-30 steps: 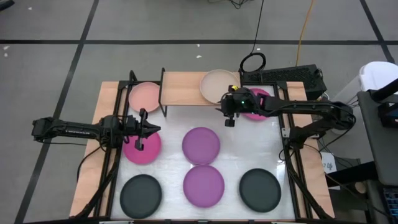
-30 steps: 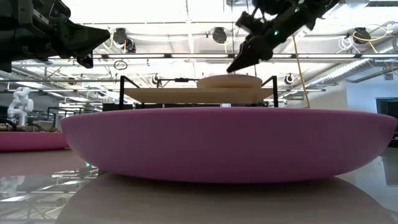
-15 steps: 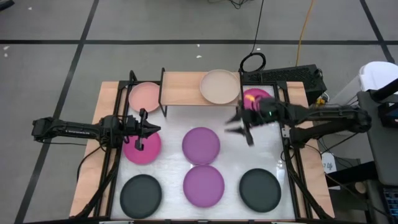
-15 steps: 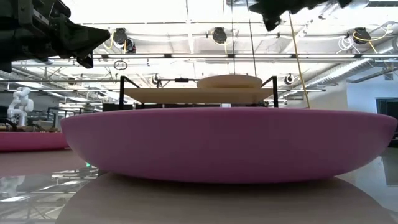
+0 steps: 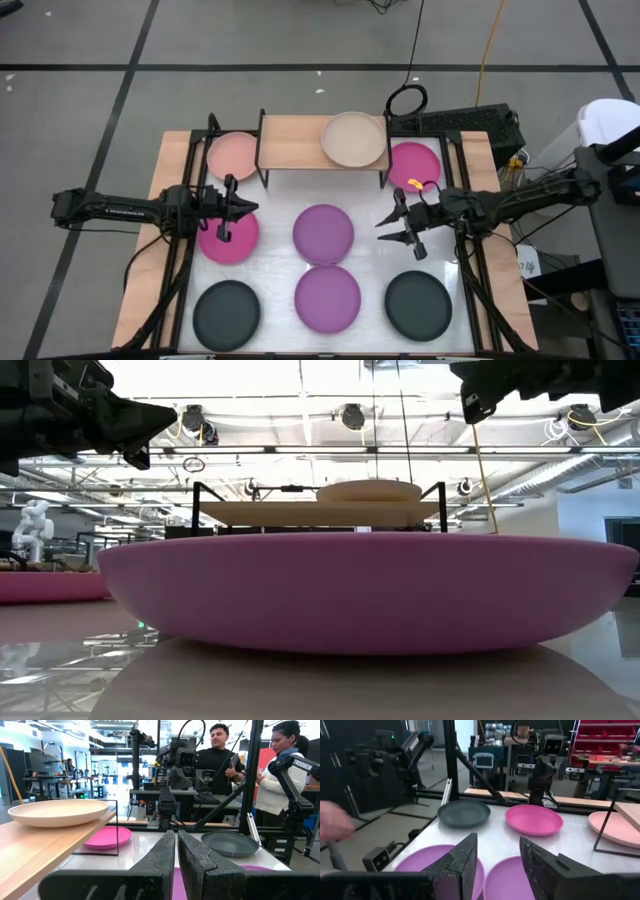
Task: Place and stack plates onto a shelf
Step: Stack the left pink plate on top of the brown plate on the shelf
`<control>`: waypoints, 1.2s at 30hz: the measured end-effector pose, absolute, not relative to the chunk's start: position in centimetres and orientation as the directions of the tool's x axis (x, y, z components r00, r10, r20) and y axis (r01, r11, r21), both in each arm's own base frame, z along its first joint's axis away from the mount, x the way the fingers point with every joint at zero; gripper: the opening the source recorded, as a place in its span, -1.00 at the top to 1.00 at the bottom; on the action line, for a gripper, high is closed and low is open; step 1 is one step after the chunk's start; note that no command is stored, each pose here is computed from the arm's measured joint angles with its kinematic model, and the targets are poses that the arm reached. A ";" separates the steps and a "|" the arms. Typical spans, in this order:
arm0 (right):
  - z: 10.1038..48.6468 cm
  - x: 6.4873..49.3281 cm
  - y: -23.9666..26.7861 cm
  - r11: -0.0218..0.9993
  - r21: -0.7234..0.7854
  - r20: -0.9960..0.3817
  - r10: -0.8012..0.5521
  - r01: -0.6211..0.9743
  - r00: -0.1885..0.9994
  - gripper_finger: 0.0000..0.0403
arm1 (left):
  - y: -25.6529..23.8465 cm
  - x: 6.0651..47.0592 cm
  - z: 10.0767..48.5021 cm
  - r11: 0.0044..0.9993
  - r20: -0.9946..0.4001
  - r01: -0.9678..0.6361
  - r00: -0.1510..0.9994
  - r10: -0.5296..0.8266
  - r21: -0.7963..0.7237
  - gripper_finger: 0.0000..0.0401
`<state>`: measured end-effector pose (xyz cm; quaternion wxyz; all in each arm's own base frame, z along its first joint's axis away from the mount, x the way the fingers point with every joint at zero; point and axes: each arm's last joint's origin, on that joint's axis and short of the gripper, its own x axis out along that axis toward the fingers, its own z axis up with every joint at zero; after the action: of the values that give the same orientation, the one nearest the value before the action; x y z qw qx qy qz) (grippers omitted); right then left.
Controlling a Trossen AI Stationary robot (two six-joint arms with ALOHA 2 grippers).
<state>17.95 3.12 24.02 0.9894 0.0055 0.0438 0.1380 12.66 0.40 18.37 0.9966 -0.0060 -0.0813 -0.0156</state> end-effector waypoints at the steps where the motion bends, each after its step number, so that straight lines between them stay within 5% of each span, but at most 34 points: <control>1: 24.0 17.8 3.1 0.962 0.024 -0.074 0.274 -0.273 0.959 0.35 | 0.4 12.7 18.4 0.999 0.162 0.033 0.986 -0.031 -0.010 0.87; 28: 23.8 17.4 2.9 0.975 0.017 -0.074 0.224 -0.223 0.972 0.35 | 0.4 12.4 19.4 0.999 0.268 0.032 0.963 -0.032 0.004 0.87; 36: 23.9 17.5 2.9 0.975 0.019 -0.064 0.224 -0.223 0.972 0.35 | 0.5 12.3 19.8 0.984 0.312 -0.061 0.950 0.005 0.168 0.87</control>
<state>17.46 2.90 23.89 0.9931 0.0058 0.0331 0.1126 12.31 0.50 19.82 0.9835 0.0883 -0.1571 0.0167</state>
